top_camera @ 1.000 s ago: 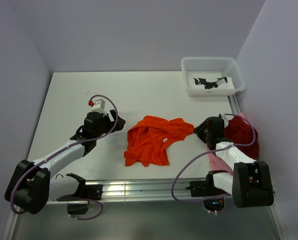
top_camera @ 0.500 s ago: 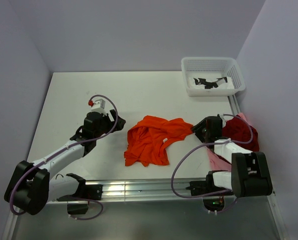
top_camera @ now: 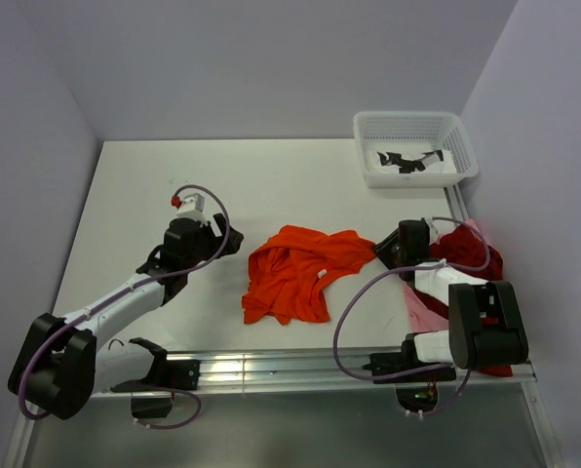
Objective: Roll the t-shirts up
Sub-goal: Flatten the tshirt
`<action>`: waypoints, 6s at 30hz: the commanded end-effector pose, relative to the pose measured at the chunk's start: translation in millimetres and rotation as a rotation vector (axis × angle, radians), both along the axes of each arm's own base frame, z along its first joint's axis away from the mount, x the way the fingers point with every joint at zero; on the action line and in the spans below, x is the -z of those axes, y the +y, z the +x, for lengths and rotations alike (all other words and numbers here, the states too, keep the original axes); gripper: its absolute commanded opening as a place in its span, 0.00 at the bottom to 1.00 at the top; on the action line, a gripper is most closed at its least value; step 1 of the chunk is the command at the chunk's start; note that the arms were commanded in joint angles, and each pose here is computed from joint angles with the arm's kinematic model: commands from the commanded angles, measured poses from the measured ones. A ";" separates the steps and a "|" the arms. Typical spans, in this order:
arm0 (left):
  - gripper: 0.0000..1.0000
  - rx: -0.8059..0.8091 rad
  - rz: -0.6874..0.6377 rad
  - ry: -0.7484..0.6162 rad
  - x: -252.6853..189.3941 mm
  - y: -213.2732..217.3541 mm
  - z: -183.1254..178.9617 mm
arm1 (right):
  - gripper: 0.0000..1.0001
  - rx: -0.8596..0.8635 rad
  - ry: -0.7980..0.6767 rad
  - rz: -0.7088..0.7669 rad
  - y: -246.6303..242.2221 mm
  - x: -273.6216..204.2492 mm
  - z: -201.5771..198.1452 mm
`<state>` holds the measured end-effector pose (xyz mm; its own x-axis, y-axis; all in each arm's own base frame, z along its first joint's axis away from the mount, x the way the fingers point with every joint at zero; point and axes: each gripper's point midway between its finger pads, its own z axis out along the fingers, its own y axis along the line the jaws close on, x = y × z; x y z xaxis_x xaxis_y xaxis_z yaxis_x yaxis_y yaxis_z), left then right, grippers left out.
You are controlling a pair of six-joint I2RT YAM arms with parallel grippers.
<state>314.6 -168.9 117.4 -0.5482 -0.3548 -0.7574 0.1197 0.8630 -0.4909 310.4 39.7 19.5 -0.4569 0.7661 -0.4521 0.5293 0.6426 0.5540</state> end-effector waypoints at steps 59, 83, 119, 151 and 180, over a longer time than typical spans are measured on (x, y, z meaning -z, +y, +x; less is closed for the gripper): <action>0.65 0.375 0.141 0.165 60.1 -125.7 25.9 | 0.00 -0.203 -0.505 -0.057 38.3 -277.7 18.5; 0.00 0.048 0.265 0.083 -77.0 -56.4 10.7 | 0.00 -0.239 -0.639 0.063 51.2 -359.9 21.2; 0.72 0.166 0.170 0.190 -21.7 -55.5 -134.2 | 0.00 0.046 -0.524 0.065 -50.5 -263.5 8.1; 0.75 0.092 0.257 0.217 2.3 -59.3 -99.2 | 0.09 0.147 -0.324 -0.061 -49.5 -114.2 -100.8; 0.72 0.293 0.252 0.299 48.6 -100.3 -90.3 | 0.00 -0.022 -0.318 0.035 -23.1 -95.6 -81.5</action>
